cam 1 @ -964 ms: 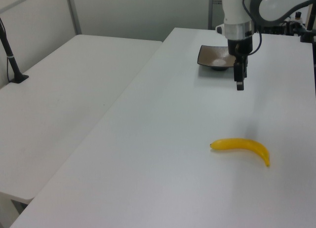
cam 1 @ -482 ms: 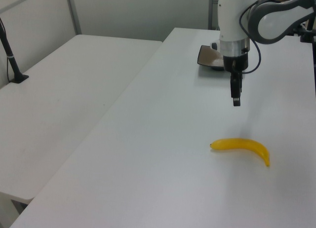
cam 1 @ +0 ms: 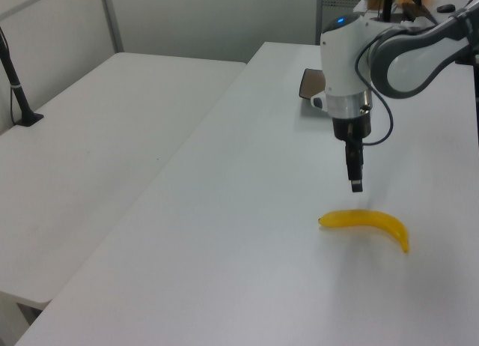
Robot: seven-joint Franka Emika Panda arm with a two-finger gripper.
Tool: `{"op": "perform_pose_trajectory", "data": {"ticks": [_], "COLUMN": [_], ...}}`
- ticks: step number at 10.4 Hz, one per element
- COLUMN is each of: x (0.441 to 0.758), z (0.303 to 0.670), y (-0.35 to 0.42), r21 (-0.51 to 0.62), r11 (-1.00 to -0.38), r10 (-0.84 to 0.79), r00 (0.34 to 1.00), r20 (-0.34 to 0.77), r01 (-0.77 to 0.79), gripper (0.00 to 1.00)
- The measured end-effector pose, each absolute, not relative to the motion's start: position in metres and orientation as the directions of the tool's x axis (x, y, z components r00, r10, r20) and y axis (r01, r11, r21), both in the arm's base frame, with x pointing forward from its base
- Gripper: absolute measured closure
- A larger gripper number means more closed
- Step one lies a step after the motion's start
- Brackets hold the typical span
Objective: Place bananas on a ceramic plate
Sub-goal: 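Move the open gripper over the yellow banana and lower it, then close the gripper on the banana's middle and lift it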
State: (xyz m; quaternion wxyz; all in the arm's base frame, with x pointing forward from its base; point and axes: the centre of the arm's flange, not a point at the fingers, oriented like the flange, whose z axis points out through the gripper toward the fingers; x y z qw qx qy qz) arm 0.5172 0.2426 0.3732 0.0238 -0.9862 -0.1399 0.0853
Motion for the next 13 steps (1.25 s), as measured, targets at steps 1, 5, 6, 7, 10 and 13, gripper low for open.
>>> {"op": "perform_pose_trajectory", "data": {"ticks": [1, 5, 6, 7, 10, 13], "x": [0.518, 0.507, 0.501, 0.497, 0.493, 0.492], "z": [0.363, 0.341, 0.336, 0.331, 0.31, 0.294], "y": [0.251, 0.272, 0.276, 0.278, 0.278, 0.278], "r21": [-0.075, -0.082, -0.081, -0.081, -0.083, -0.087], "r11": [-0.96, -0.952, -0.949, -0.947, -0.947, -0.947], "r10": [0.278, 0.306, 0.316, 0.322, 0.321, 0.32], "r00": [0.948, 0.934, 0.929, 0.924, 0.922, 0.921], "r20": [-0.154, -0.182, -0.195, -0.205, -0.216, -0.221], "r01": [0.269, 0.296, 0.306, 0.312, 0.311, 0.308], "gripper": [0.0, 0.0, 0.0, 0.0, 0.01, 0.15]}}
